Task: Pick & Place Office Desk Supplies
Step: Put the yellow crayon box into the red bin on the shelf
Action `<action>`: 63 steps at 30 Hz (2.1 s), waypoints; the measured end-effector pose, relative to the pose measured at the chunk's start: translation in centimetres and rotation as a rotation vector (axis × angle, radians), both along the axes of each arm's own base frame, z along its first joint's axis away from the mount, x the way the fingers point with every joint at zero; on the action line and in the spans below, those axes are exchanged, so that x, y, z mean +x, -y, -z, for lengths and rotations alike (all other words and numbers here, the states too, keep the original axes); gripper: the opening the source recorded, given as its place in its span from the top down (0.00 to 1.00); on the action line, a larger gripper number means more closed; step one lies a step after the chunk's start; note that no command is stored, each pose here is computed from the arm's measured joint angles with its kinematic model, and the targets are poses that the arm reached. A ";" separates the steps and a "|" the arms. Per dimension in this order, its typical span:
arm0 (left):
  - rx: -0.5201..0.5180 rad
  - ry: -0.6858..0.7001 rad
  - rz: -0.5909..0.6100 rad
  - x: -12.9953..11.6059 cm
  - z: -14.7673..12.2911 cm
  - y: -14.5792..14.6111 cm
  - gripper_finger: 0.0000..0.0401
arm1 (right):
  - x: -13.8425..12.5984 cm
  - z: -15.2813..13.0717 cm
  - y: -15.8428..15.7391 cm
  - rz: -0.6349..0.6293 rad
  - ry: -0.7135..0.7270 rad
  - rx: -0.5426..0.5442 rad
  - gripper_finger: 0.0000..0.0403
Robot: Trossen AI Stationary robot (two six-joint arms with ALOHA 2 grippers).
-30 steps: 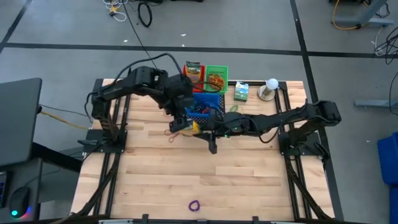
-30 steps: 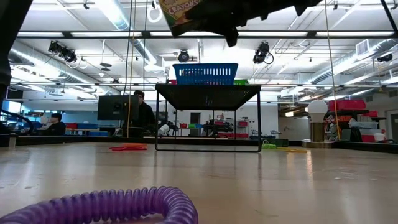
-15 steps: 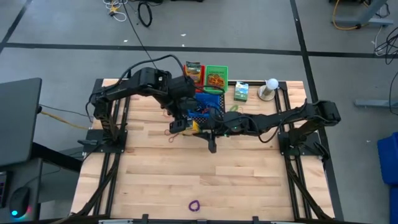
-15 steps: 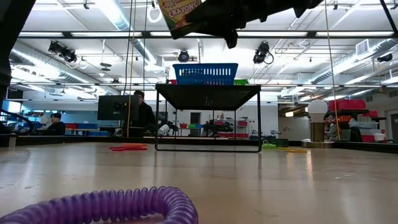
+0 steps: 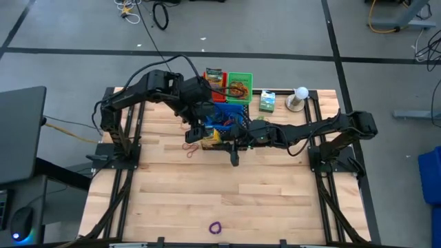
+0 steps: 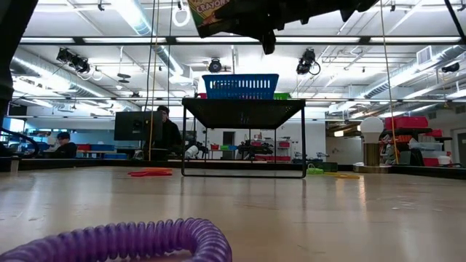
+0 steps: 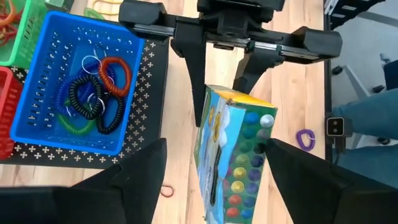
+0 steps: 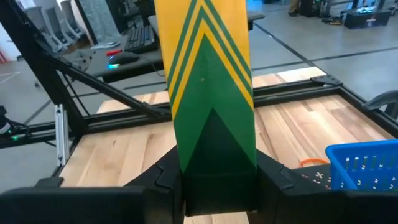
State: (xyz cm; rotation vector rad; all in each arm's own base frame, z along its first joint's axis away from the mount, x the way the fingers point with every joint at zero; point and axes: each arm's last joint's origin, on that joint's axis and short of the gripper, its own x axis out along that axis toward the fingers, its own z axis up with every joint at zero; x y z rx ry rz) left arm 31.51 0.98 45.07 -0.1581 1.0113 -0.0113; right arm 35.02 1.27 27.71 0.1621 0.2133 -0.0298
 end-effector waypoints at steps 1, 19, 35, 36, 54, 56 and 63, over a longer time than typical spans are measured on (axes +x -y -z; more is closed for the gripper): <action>0.003 0.004 0.002 0.0 0.0 -0.1 0.29 | 0.0 0.0 0.0 0.002 0.001 0.002 0.71; 0.007 0.032 0.067 0.4 -0.4 -0.1 0.32 | 0.0 -0.3 0.6 0.015 0.016 -0.001 0.71; 0.117 -0.017 0.071 0.7 0.3 -0.6 0.72 | 0.1 -0.4 1.0 0.028 0.038 -0.004 0.70; 0.120 -0.018 0.072 0.7 0.3 -0.8 0.74 | 0.1 -0.4 1.1 0.035 0.037 -0.005 0.70; 0.412 -0.047 -0.026 -2.0 -0.6 -11.0 0.76 | -0.5 1.4 1.3 0.118 -0.154 0.023 0.58; 0.439 -0.043 -0.019 -1.5 -0.2 -11.9 0.76 | -0.4 1.4 1.3 0.117 -0.154 0.024 0.65; 0.505 -0.078 0.036 0.6 1.8 -14.6 0.76 | -0.4 1.4 1.4 0.106 -0.149 0.025 0.95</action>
